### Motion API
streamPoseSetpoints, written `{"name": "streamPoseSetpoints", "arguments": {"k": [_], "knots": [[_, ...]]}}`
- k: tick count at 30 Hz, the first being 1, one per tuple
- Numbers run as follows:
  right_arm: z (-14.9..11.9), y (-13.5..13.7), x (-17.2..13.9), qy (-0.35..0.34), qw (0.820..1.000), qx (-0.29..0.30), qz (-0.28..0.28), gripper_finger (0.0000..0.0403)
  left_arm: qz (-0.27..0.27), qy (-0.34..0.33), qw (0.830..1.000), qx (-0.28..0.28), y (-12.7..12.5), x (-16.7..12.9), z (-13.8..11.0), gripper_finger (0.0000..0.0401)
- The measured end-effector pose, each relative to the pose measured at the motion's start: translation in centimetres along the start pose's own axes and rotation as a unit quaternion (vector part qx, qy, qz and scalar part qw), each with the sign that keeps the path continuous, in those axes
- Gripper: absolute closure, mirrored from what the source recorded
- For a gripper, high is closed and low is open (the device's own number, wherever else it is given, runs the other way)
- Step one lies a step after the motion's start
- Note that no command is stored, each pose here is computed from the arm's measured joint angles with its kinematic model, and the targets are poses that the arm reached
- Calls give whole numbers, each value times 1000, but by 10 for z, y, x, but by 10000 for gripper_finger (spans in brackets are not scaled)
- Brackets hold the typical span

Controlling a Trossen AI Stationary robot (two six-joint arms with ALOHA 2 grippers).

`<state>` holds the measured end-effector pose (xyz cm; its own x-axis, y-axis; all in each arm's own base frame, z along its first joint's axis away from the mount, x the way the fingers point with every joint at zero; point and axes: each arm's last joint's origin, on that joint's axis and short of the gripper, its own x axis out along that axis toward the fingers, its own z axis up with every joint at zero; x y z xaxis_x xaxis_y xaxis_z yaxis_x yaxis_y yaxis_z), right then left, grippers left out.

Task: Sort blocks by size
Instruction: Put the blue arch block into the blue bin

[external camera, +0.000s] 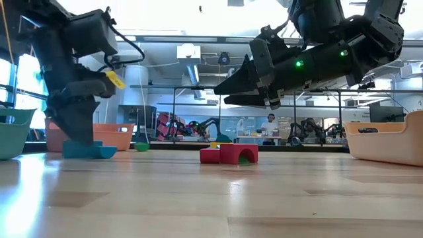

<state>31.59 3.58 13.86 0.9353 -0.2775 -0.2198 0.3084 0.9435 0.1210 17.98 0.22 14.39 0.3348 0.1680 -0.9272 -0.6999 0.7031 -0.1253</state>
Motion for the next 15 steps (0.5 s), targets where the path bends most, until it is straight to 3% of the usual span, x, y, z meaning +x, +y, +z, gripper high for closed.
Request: {"name": "streamPoseSetpoints", "arguments": {"k": [7,15], "knots": [[0,0,0,0,1000,0,0,137,-6,-1,1000,4,4,7,-6,294],[0,0,0,0,1000,0,0,137,-44,-34,997,49,-7,4,0,389]]}}
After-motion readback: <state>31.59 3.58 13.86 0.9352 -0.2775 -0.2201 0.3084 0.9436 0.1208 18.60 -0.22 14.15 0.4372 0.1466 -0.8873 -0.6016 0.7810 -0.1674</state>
